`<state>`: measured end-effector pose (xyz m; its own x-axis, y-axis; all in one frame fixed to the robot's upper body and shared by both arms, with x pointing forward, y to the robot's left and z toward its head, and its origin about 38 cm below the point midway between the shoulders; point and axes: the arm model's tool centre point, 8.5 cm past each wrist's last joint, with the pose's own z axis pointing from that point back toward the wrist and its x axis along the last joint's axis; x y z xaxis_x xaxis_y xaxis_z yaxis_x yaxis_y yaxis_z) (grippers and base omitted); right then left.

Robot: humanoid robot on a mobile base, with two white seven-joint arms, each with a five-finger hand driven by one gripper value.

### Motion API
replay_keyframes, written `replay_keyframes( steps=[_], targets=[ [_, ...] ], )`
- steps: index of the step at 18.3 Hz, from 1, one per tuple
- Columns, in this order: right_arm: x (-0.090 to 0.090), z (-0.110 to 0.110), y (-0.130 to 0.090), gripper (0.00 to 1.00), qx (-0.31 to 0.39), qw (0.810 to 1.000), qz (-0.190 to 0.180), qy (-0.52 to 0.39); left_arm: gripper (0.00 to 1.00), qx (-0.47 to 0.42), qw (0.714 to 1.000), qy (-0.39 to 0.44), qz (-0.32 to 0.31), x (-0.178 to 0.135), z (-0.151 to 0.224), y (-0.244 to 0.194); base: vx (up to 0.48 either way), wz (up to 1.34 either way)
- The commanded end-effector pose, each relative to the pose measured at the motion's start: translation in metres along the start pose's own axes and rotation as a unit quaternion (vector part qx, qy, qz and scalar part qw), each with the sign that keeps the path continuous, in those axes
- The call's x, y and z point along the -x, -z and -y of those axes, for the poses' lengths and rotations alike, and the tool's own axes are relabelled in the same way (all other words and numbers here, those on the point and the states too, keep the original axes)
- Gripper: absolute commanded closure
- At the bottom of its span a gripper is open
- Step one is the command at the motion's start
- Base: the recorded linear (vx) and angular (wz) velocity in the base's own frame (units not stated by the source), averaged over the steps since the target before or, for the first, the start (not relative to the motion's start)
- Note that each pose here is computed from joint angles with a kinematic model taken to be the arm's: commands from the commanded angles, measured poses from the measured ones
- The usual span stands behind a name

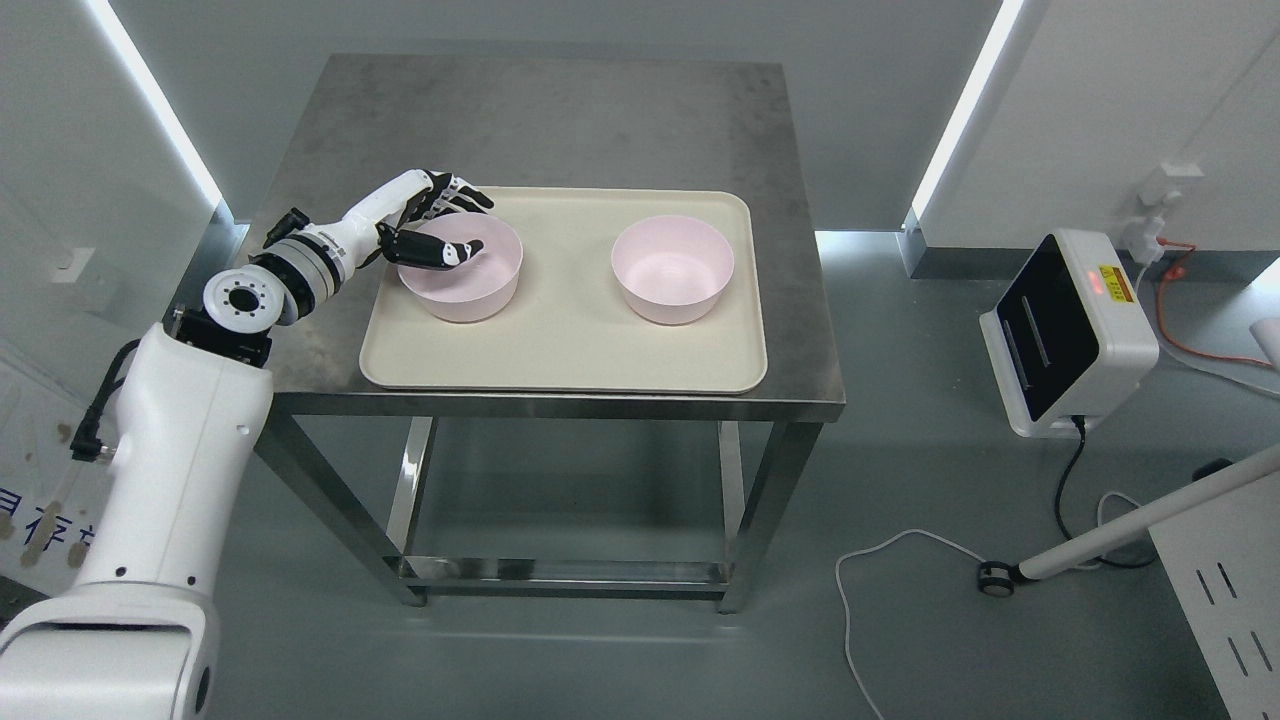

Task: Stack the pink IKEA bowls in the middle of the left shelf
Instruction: 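Grasp the rim of the nearer pink bowl with the left hand, then lift the pink bowl and lower it into the other pink bowl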

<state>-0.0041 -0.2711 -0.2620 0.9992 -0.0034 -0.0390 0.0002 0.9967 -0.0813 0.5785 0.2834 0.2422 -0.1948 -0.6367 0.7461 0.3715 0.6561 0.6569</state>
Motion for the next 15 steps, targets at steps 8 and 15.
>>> replay_keyframes(
  steps=[8,15],
  targets=[
    [0.007,0.011,0.001,0.00,0.009,1.000,0.005,0.005,0.93,0.008,1.000,-0.003,0.007,0.005,0.006,0.003,0.000,0.00],
    [0.007,0.011,0.001,0.00,0.009,1.000,0.004,0.006,1.00,-0.004,1.000,-0.012,0.028,-0.013,-0.002,0.008,0.000,0.00]
  ],
)
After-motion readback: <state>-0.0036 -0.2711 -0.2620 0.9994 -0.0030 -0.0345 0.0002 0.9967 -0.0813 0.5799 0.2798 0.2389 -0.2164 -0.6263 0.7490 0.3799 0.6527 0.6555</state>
